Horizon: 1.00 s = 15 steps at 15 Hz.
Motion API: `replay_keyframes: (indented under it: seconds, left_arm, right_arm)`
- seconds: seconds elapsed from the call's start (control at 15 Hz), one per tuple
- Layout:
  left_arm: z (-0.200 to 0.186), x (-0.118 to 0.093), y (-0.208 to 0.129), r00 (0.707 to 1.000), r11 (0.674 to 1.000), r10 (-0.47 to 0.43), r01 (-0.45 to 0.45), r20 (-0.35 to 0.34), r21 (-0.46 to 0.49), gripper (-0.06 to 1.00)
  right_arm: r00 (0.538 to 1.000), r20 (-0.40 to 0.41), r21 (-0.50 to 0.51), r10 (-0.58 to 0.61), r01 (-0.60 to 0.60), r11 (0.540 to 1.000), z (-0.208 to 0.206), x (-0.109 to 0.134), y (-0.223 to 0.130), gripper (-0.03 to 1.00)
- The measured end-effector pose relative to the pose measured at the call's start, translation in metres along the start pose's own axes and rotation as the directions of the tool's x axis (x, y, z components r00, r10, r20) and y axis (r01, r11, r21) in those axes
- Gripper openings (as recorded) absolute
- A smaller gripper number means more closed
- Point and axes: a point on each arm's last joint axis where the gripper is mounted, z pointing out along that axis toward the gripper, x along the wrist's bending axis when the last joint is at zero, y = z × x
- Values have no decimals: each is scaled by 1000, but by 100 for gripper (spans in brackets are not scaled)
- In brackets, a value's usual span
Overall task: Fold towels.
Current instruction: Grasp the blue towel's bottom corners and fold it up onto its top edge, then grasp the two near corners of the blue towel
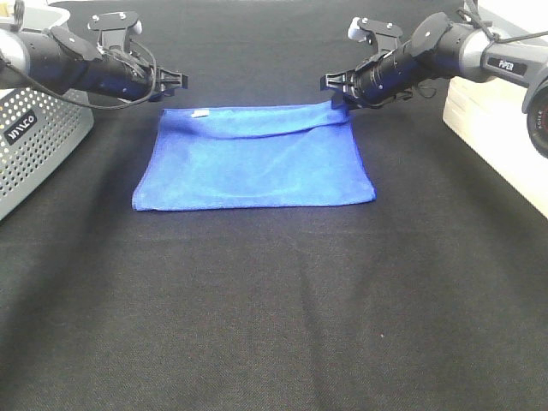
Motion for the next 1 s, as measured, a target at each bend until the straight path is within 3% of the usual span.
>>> replay_keyframes:
  seconds: [0.07,0.13,0.47,0.6,0.67,0.73,0.87,1.0]
  left_arm:
    - [-1,-1,0,1000,1000,21,-21,13,15,57]
    - [-2,-4,-1,998,998,39,-41,43,49,64]
    - [-34,-5,5,967,961,30,-97,253,259,68]
    - [-39,-4,3,959,947,4,-95,285,306,68]
    - [-45,-6,-5,945,910,-88,-53,315,412,68]
    - [-45,-6,-5,945,910,-88,-53,315,412,68]
    - [-48,-9,-22,928,850,-185,-14,323,527,68]
    - [-53,-9,-38,924,803,-257,41,283,595,68]
  right_arm:
    - [1000,-2,10,-8,9,1000,-2,1,1,63]
    - [1000,-14,29,-13,13,999,-7,3,3,68]
    - [993,-115,232,-5,31,972,-49,24,15,73]
    - [991,-131,291,24,15,957,-53,27,12,73]
    - [987,-139,407,74,-11,913,-58,29,3,73]
    - [987,-139,407,74,-11,913,-58,29,3,73]
    - [986,-119,510,116,-39,859,-63,30,-6,73]
    - [989,-76,536,129,-68,841,-64,27,-9,73]
